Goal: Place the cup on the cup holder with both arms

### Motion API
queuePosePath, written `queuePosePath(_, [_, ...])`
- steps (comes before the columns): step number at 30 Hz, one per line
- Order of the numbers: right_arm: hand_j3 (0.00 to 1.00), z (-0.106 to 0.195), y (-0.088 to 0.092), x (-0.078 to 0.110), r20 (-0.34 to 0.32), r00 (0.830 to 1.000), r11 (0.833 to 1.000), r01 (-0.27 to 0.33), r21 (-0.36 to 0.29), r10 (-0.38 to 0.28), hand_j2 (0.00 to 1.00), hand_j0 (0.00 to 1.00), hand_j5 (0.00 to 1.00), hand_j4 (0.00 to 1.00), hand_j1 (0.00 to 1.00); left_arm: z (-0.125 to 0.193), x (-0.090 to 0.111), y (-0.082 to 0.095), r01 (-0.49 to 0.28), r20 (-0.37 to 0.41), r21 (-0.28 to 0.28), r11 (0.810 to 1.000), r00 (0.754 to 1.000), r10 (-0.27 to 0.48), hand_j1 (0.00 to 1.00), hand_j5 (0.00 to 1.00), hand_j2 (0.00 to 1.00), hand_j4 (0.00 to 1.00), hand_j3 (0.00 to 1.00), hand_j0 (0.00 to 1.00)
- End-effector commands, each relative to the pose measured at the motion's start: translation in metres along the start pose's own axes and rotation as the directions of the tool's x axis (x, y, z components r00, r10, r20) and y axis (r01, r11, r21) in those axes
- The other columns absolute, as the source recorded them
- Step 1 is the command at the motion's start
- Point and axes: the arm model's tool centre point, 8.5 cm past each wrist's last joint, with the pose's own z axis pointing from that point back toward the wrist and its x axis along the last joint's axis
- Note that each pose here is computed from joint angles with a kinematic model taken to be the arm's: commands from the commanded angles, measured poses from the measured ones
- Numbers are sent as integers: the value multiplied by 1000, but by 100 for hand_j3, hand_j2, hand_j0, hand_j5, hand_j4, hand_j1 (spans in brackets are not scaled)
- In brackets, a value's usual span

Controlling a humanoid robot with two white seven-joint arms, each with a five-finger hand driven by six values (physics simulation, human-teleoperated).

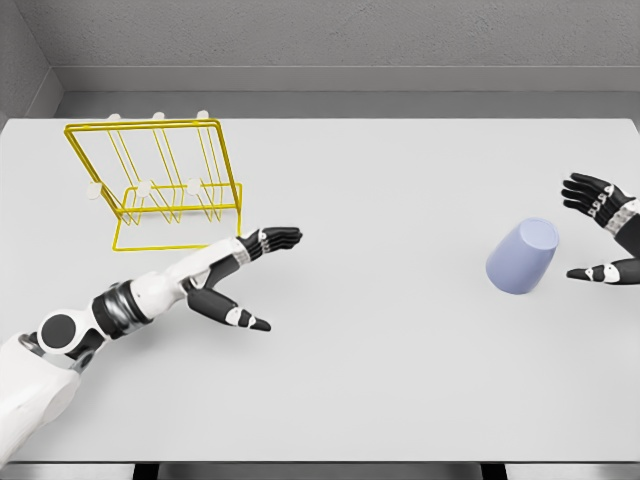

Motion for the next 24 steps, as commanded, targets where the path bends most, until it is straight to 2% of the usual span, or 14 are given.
queuePosePath(1, [100,6,-5,-10,-16,1000,999,16,-40,-17,100,100,100,100,100,0,3,1,8,4,-2,1000,1000,-8,100,100,100,100,100,100])
queuePosePath(3, [100,4,3,-23,-17,999,997,47,-57,-48,100,100,100,100,100,-1,4,2,8,10,1,1000,1000,-8,100,100,100,100,100,100])
queuePosePath(6, [100,12,0,-32,-44,997,995,52,-81,-56,100,100,100,100,100,-8,14,-1,10,37,-13,1000,999,-9,100,100,100,100,100,100])
queuePosePath(7, [100,11,5,-38,-44,996,994,67,-88,-71,100,100,100,100,100,-8,13,1,-2,23,-11,1000,1000,2,100,100,100,100,100,100])
queuePosePath(9, [100,10,9,-45,-46,995,992,83,-98,-88,100,100,100,100,100,-7,13,2,-71,52,22,997,996,70,100,100,100,100,100,100])
queuePosePath(10, [100,8,12,-48,-41,995,991,91,-98,-95,100,100,100,100,100,-7,13,3,-69,52,21,997,996,68,100,100,100,100,100,100])
queuePosePath(14, [100,6,21,-60,-43,991,986,121,-114,-126,100,100,100,100,100,-3,-2,9,-82,8,50,995,997,81,100,100,100,100,100,100])
queuePosePath(15, [100,4,23,-62,-42,991,986,125,-112,-131,100,100,100,100,100,-3,-7,7,-88,-26,41,995,996,90,100,100,100,100,100,100])
queuePosePath(16, [100,4,24,-62,-41,990,986,127,-112,-132,100,100,100,100,100,-7,-9,4,-62,-55,22,998,996,64,100,100,100,100,100,100])
queuePosePath(19, [100,2,28,-64,-40,990,985,134,-108,-139,100,100,100,100,100,-10,-19,1,-77,-89,25,997,993,79,100,100,100,100,100,100])
queuePosePath(20, [100,2,30,-66,-42,989,985,137,-104,-142,100,100,100,100,100,-10,-20,0,-63,-100,17,998,993,64,100,100,100,100,100,100])
queuePosePath(24, [100,0,34,-69,-45,988,984,144,-103,-149,100,100,100,100,100,-11,-18,1,-68,-88,22,997,994,69,100,100,100,100,100,100])
